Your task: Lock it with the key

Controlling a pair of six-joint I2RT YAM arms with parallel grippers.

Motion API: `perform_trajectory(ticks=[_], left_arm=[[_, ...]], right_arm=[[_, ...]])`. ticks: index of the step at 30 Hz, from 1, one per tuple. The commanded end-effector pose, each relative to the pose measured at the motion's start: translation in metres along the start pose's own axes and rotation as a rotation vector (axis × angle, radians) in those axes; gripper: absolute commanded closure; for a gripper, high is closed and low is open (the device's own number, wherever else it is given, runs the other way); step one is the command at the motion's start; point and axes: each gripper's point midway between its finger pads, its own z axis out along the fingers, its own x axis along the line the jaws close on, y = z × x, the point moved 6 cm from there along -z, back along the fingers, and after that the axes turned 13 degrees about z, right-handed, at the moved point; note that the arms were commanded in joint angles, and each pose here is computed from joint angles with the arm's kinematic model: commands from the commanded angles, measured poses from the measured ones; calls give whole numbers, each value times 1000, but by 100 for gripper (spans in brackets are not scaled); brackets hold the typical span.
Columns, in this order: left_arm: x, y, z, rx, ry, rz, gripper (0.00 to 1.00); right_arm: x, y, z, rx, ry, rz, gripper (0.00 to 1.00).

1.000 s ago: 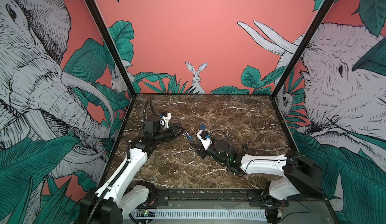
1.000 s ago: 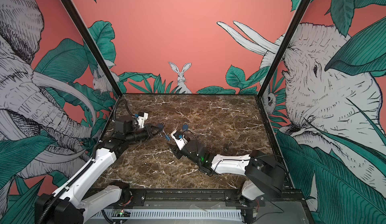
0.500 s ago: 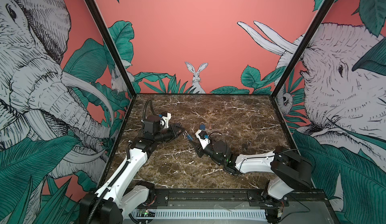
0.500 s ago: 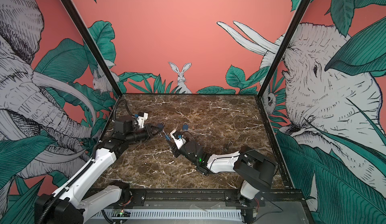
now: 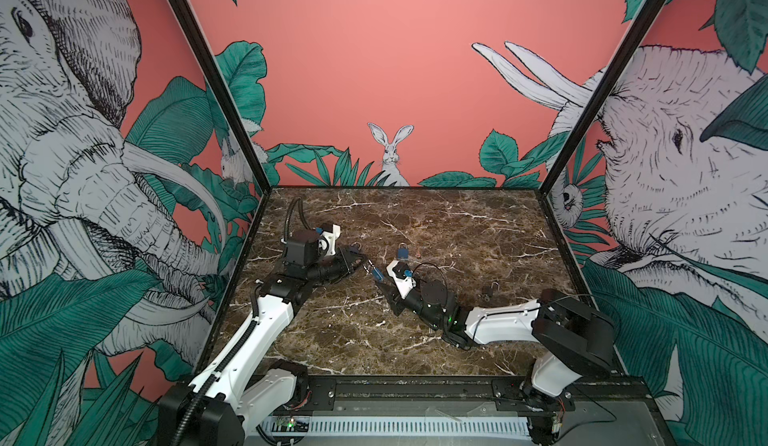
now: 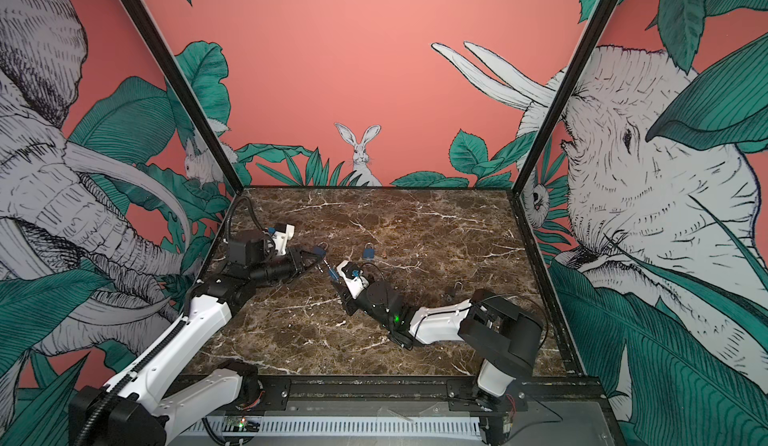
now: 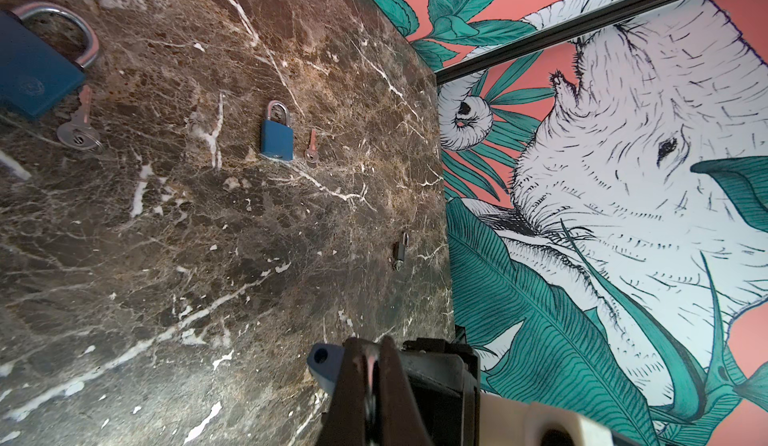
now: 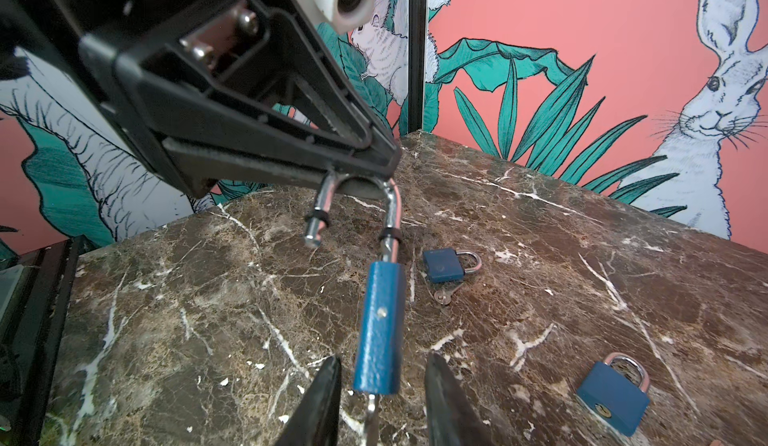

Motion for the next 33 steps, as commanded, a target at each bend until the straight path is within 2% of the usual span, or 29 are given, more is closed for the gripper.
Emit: perform_trajectory(ticks=[1, 33], left_arm=[[-15, 8, -10, -40, -39, 32, 100], [-12, 6, -9, -37, -42, 23, 100]], right_arm=[[5, 18, 4, -68, 18, 14, 67], [4, 27, 7, -87, 26, 26, 73]])
